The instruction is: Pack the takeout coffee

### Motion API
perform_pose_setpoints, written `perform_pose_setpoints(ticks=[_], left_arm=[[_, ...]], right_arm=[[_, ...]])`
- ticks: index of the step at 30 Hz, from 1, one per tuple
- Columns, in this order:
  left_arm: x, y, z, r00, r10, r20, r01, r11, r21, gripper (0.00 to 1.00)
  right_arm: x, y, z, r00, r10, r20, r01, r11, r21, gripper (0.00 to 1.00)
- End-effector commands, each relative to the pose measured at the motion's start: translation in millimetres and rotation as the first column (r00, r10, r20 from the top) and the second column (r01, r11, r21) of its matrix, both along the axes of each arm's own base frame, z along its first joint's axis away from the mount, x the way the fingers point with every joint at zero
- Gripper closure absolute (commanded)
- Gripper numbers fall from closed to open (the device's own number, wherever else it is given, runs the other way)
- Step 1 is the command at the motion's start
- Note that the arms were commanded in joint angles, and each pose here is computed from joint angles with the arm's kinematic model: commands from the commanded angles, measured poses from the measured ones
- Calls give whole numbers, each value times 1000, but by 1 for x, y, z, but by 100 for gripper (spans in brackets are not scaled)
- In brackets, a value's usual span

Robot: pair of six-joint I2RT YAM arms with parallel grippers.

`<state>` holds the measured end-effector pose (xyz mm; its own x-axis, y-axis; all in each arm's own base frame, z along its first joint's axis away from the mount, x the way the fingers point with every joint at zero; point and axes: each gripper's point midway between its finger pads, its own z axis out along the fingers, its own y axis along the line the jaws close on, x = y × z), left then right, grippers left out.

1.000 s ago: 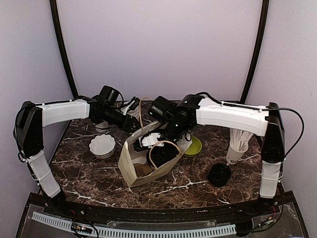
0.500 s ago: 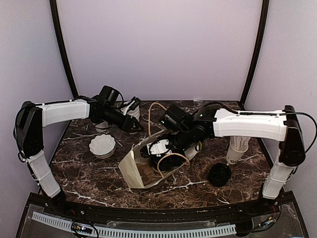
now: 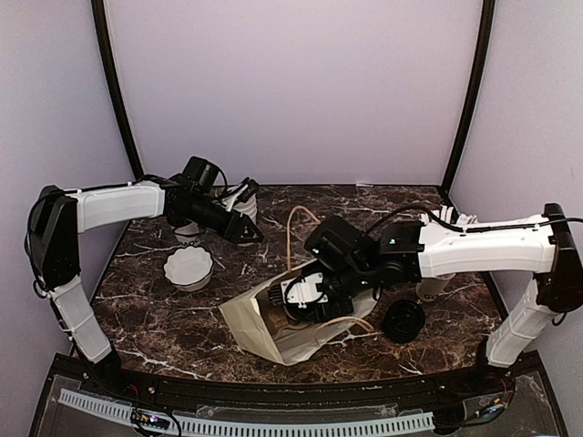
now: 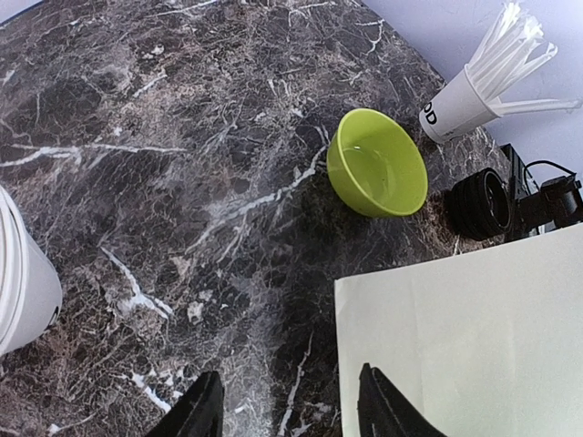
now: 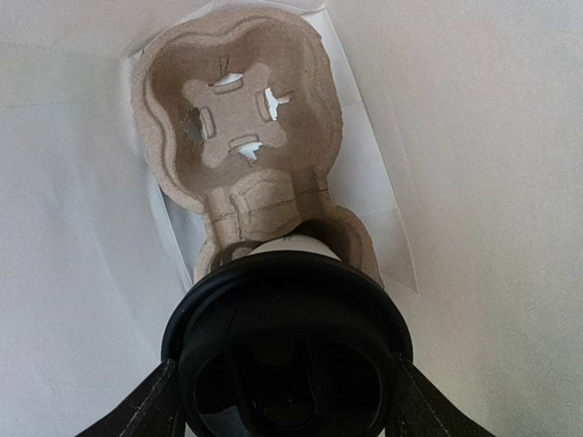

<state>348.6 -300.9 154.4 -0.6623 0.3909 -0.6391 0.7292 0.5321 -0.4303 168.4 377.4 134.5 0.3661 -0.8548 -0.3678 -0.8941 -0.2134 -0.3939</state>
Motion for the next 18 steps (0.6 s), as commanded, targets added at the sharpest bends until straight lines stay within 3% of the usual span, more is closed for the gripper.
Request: perform_pose_setpoints(ticks=[1, 18], left_arm=[[4, 0, 22, 999, -3, 49, 3, 1000, -10, 47], [5, -2, 19, 1000, -7, -11, 7, 1000, 18, 47]], right_arm=[[-29, -59, -46, 996, -50, -74, 31, 969, -243, 49], [-47, -61, -46, 994, 27, 104, -2, 973, -230, 48]])
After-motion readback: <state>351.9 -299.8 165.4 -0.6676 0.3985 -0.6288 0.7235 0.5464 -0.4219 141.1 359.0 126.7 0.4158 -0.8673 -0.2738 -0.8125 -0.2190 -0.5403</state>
